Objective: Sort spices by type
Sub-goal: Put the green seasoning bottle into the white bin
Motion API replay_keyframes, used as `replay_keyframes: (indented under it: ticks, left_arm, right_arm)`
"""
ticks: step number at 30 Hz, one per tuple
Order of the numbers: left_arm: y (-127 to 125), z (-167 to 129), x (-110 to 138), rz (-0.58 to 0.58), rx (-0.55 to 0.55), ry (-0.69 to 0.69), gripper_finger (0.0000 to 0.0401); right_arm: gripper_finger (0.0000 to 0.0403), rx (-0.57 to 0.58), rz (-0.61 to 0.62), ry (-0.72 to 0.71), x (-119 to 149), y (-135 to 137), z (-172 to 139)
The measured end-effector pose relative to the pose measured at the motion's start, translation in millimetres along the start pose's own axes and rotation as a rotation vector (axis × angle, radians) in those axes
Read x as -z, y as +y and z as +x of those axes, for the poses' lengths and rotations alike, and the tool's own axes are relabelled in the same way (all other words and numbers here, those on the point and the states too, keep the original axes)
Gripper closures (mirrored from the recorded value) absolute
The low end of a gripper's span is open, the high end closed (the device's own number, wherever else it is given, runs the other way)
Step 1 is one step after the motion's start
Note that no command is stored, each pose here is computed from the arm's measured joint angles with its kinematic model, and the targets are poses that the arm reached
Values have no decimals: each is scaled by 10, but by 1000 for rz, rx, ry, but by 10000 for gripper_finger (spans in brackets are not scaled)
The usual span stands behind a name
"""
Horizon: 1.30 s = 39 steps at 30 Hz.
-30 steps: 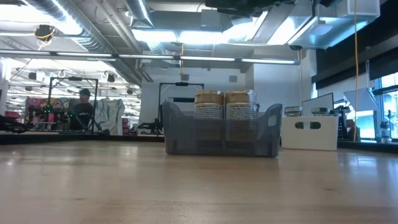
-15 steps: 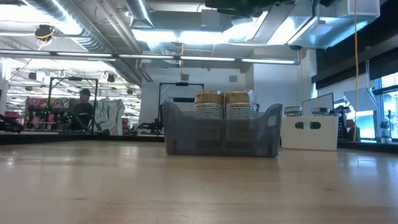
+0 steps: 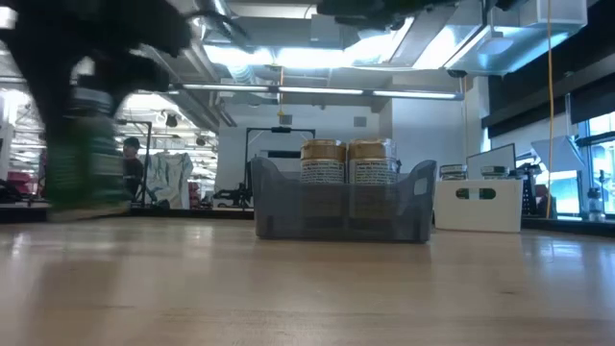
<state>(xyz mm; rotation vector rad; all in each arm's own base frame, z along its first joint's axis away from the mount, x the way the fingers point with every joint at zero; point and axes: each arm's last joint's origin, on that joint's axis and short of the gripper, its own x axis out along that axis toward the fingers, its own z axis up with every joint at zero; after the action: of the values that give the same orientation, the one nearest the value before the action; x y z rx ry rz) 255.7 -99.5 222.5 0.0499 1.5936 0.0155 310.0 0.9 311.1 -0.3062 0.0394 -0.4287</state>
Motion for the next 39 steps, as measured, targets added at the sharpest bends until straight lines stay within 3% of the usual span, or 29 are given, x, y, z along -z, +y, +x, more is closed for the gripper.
replay_keyframes:
  ticks: [5, 14, 19, 25, 33, 37, 39]
  left_arm:
    - [141, 103, -215, -22, 19, -71, 207]
    - [84, 159, -472, 34, 48, -78, 204]
    - [67, -16, -570, 25, 49, -157, 178]
    - [61, -27, -596, 20, 50, -184, 135]
    - [-51, -168, -375, 92, -11, -141, 122]
    - [-145, -330, -135, 104, -197, -279, 123]
    - [-160, -379, 35, 101, -226, -355, 123]
  right_arm:
    - [63, -17, -2, 11, 14, 9, 0]
    - [63, -15, 6, 7, 10, 7, 0]
    - [63, -14, 4, 5, 8, 6, 0]
    - [63, -17, -2, 15, 18, 9, 0]
    - [63, -60, 11, 7, 20, 23, -1]
    - [63, -172, 32, -21, 14, 56, -5]
    - [63, -259, 44, -38, 13, 82, -10]
